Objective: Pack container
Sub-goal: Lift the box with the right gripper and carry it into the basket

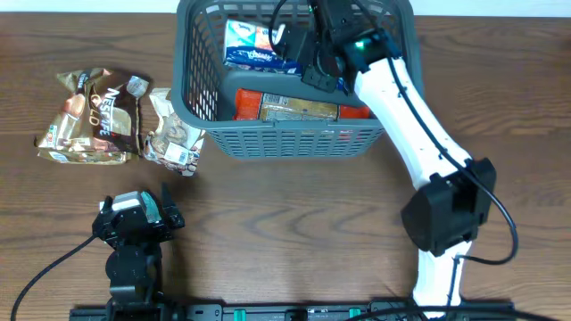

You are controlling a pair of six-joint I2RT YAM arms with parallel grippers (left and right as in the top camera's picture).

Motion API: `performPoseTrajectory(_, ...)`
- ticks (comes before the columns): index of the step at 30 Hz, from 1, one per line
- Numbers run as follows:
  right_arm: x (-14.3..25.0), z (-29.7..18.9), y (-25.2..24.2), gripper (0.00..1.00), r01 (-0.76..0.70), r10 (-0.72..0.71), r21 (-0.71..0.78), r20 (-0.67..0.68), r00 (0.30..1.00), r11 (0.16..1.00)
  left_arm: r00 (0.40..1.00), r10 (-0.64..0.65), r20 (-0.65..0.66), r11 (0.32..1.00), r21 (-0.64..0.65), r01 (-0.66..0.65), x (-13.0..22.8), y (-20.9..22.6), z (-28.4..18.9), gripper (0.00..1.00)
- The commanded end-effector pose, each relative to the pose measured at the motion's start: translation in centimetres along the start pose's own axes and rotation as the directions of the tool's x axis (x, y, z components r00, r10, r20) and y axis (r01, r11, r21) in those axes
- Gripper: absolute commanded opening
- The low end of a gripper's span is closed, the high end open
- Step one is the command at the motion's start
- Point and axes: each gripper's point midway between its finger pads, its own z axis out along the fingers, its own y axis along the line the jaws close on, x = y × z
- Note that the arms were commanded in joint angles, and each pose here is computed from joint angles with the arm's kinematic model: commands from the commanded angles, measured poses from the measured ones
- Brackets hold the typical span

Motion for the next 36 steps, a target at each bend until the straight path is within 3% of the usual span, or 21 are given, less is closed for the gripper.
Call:
performPoseTrajectory(1, 0.3, 0.6, -0.4, 0.01, -0.053, 0.053, 0.0, -0.003, 0.999, 0.999, 1.0, 0.014, -0.027, 1.0, -0.011, -0.015, 1.2, 0.2, 0.3, 0.99)
performPoseTrajectory(10, 1.4, 2.2, -0.7, 0.01, -0.171, 0.171, -0.003, -0.026, 0.985, 0.985, 1.0, 0.014, -0.027, 1.0, -0.011, -0.015, 1.2, 0.2, 0.3, 0.99)
performPoseTrajectory(26, 1.4, 2.1, 0.1, 0.02, -0.137, 0.138, -0.072, -0.003, 0.99, 0.988, 1.0, 0.014, -0.027, 1.0, -0.011, -0.015, 1.2, 0.2, 0.3, 0.98)
performPoseTrajectory(27, 1.4, 2.1, 0.1, 0.13, -0.138, 0.138, -0.072, -0.003, 0.99, 0.988, 1.0, 0.014, -0.027, 1.0, -0.011, -0.015, 1.2, 0.2, 0.3, 0.98)
performPoseTrajectory(29, 1.4, 2.1, 0.1, 0.77, -0.139, 0.14, -0.072, -0.003, 0.99, 0.988, 1.0, 0.014, -0.027, 1.0, -0.011, -0.015, 1.2, 0.2, 0.3, 0.98)
performPoseTrajectory(30, 1.4, 2.1, 0.1, 0.96, -0.142, 0.143, -0.07, -0.001, 0.99, 0.987, 1.0, 0.014, -0.027, 1.0, -0.011, -0.015, 1.2, 0.2, 0.3, 0.99)
performPoseTrajectory(36, 0.6, 1.3, -2.3, 0.99, -0.276, 0.275, 0.031, 0.026, 0.961, 0.961, 1.0, 0.014, -0.027, 1.0, -0.011, -0.015, 1.2, 0.2, 0.3, 0.98)
